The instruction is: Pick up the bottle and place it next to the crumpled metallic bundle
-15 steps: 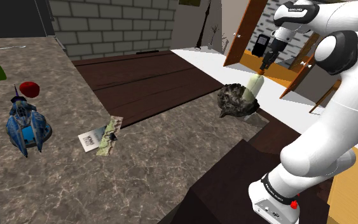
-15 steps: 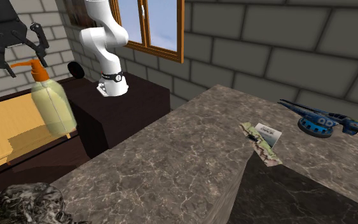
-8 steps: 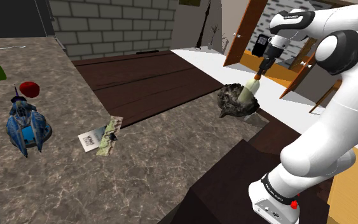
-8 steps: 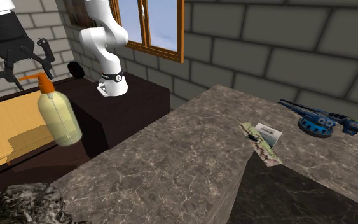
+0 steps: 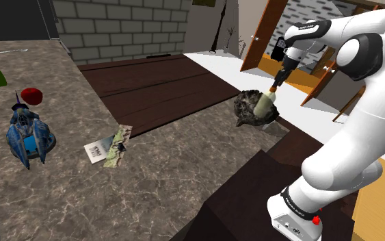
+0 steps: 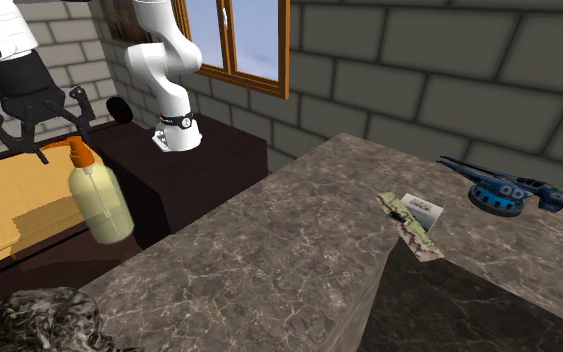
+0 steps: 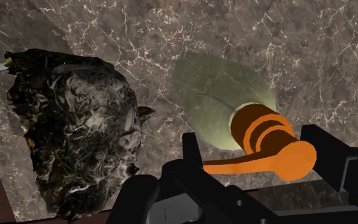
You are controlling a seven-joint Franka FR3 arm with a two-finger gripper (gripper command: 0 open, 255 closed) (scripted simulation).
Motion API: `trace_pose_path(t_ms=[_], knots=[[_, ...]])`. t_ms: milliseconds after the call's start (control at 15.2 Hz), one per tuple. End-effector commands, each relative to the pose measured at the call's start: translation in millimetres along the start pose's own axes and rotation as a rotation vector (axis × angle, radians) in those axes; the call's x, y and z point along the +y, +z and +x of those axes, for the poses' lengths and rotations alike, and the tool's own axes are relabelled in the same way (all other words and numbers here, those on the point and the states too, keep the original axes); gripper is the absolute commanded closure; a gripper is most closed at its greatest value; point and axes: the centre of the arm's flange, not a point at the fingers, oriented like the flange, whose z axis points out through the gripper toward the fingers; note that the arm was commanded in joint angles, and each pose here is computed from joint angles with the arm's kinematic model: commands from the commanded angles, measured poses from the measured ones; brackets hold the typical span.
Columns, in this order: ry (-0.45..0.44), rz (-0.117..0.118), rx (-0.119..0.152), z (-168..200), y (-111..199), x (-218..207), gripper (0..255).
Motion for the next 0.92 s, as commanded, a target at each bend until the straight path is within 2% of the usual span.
trace_pose_path(t_ms=[0, 858], knots=[[0.0, -0.001, 0.001, -1, 10, 1, 255], [0.0, -0.001, 0.001, -1, 78, 8, 255]])
